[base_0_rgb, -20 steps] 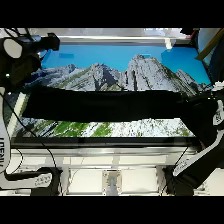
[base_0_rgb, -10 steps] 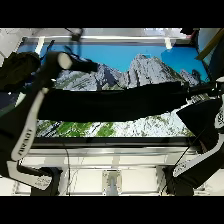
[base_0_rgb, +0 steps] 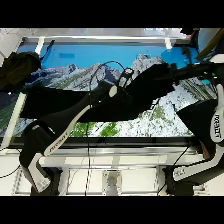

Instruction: Fold the clothes and pants, and hang the long-sleeved shirts on hangers.

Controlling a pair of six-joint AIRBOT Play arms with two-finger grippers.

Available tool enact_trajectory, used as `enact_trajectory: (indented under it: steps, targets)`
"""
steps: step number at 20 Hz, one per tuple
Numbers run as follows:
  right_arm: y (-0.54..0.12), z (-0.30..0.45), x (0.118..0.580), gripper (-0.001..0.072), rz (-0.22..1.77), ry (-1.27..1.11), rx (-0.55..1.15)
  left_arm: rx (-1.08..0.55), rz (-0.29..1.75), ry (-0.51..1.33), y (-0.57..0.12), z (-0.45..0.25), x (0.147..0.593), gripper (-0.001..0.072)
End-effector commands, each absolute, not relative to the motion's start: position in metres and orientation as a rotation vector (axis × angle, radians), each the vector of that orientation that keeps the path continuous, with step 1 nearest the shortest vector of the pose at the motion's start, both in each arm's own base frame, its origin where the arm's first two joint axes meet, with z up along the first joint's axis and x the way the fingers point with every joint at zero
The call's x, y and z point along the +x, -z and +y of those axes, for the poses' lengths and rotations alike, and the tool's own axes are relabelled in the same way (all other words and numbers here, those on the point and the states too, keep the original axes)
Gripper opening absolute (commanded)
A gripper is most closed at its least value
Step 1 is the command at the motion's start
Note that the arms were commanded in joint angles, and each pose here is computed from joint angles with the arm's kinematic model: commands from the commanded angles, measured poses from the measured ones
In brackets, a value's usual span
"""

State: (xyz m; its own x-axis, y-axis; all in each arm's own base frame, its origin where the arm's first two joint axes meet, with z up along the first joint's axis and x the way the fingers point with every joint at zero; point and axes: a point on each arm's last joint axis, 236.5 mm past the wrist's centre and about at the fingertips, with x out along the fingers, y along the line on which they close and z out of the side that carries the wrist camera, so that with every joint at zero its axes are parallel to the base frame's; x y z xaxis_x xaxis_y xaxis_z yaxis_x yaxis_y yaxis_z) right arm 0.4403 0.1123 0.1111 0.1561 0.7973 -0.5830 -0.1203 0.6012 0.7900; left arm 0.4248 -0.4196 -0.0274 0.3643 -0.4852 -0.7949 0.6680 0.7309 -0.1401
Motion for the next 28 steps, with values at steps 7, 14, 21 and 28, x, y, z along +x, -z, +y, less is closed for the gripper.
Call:
enact_trajectory:
  steps: [7,14,21,28]
  targets:
    - [-0.086,0.267,0.443,0.0025,1.247,-0.665,0.537,0.098,0.920,0.545,-0.061,-0.292,0.481,0.0007]
    - [-0.039,0.399,0.426,0.0186,1.191,-0.702,0.522,0.044,0.878,0.381,-0.164,-0.160,0.465,0.0007]
    - [-0.064,0.394,0.426,0.0501,1.159,-0.739,0.381,0.087,0.868,0.354,-0.181,-0.131,0.454,0.0007]
    - [-0.036,0.127,0.426,0.0500,1.404,-0.212,-0.092,0.100,0.882,0.335,-0.178,-0.123,0.454,0.0007]
